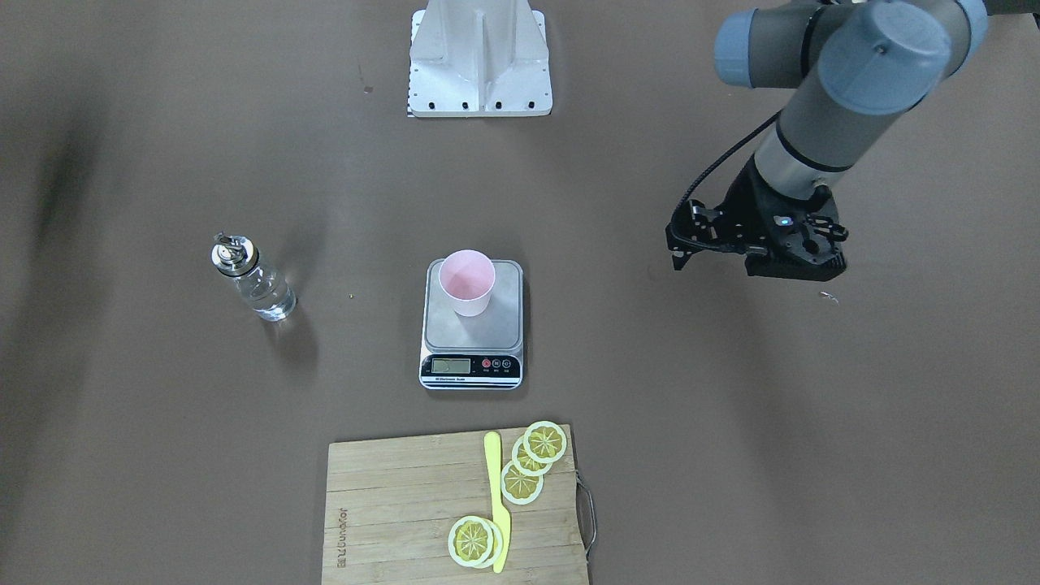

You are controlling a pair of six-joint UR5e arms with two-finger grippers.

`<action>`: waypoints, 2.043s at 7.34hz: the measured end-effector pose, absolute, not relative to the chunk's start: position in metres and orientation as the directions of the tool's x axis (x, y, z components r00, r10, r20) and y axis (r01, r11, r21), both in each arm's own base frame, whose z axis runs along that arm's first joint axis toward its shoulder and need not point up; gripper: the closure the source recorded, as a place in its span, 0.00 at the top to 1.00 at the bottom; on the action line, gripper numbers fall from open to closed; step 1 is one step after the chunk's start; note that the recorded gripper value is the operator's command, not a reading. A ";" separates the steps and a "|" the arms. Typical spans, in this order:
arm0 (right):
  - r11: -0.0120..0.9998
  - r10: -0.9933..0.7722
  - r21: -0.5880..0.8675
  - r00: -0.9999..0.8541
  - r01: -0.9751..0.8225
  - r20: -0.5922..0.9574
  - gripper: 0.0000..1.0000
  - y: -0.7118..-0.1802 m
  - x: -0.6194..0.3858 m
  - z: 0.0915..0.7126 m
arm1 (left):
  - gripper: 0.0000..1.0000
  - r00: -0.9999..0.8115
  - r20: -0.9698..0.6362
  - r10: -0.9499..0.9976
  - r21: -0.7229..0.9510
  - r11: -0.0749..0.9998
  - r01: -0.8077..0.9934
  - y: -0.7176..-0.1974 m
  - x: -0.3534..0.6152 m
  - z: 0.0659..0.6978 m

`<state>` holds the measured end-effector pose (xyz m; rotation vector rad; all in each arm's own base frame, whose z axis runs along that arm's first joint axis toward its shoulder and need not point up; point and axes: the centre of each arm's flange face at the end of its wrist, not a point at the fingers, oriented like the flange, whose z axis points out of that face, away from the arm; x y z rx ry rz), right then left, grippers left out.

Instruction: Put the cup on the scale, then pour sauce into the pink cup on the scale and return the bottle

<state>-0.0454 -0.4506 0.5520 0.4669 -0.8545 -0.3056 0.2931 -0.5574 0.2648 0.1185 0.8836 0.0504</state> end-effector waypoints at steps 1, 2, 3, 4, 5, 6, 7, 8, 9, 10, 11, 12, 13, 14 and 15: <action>0.849 -0.457 0.525 0.593 0.067 0.663 1.00 -0.441 -0.065 0.548 | 0.98 0.648 -0.753 0.117 0.146 0.989 -0.010 -0.563 0.275 0.283; 0.834 -0.491 0.545 0.560 0.082 0.668 1.00 -0.435 -0.086 0.543 | 0.98 0.659 -0.739 0.136 0.160 0.987 -0.024 -0.567 0.261 0.295; 0.806 -0.538 0.585 0.526 0.093 0.659 1.00 -0.430 -0.103 0.536 | 0.98 0.667 -0.730 0.148 0.168 0.985 -0.035 -0.569 0.253 0.301; 0.769 -0.585 0.632 0.504 0.095 0.636 1.00 -0.426 -0.114 0.529 | 0.98 0.671 -0.725 0.152 0.170 0.985 -0.039 -0.570 0.248 0.304; 0.736 -0.621 0.670 0.490 0.097 0.612 1.00 -0.425 -0.126 0.522 | 0.98 0.673 -0.724 0.152 0.170 0.985 -0.040 -0.571 0.247 0.305; 0.712 -0.650 0.694 0.473 0.104 0.595 1.00 -0.427 -0.139 0.513 | 0.98 0.674 -0.723 0.153 0.171 0.984 -0.040 -0.571 0.246 0.306; 0.692 -0.672 0.713 0.461 0.112 0.580 1.00 -0.428 -0.154 0.506 | 0.98 0.675 -0.722 0.155 0.172 0.984 -0.041 -0.572 0.245 0.307; 0.669 -0.688 0.736 0.466 0.107 0.557 1.00 -0.428 -0.167 0.499 | 0.98 0.675 -0.721 0.155 0.173 0.984 -0.042 -0.572 0.244 0.307; 0.663 -0.674 0.746 0.486 0.067 0.556 1.00 -0.426 -0.181 0.493 | 0.98 0.676 -0.720 0.155 0.172 0.984 -0.042 -0.572 0.244 0.308; 0.680 -0.635 0.733 0.506 0.005 0.584 1.00 -0.421 -0.195 0.487 | 0.98 0.677 -0.720 0.154 0.171 0.984 -0.042 -0.573 0.244 0.309; 0.691 -0.597 0.721 0.525 -0.048 0.607 1.00 -0.418 -0.202 0.482 | 0.98 0.677 -0.719 0.153 0.171 0.984 -0.042 -0.573 0.244 0.309; 0.701 -0.566 0.709 0.539 -0.084 0.624 1.00 -0.414 -0.204 0.480 | 0.98 0.678 -0.719 0.153 0.170 0.985 -0.042 -0.573 0.244 0.310; 0.712 -0.549 0.694 0.530 -0.108 0.646 1.00 -0.405 -0.207 0.472 | 0.98 0.678 -0.719 0.152 0.169 0.985 -0.042 -0.573 0.244 0.310; 0.716 -0.546 0.687 0.513 -0.124 0.662 1.00 -0.395 -0.211 0.461 | 0.98 0.678 -0.719 0.152 0.169 0.985 -0.042 -0.573 0.244 0.310; 0.706 -0.552 0.695 0.510 -0.134 0.660 1.00 -0.387 -0.212 0.456 | 0.98 0.678 -0.719 0.152 0.169 0.985 -0.042 -0.573 0.244 0.311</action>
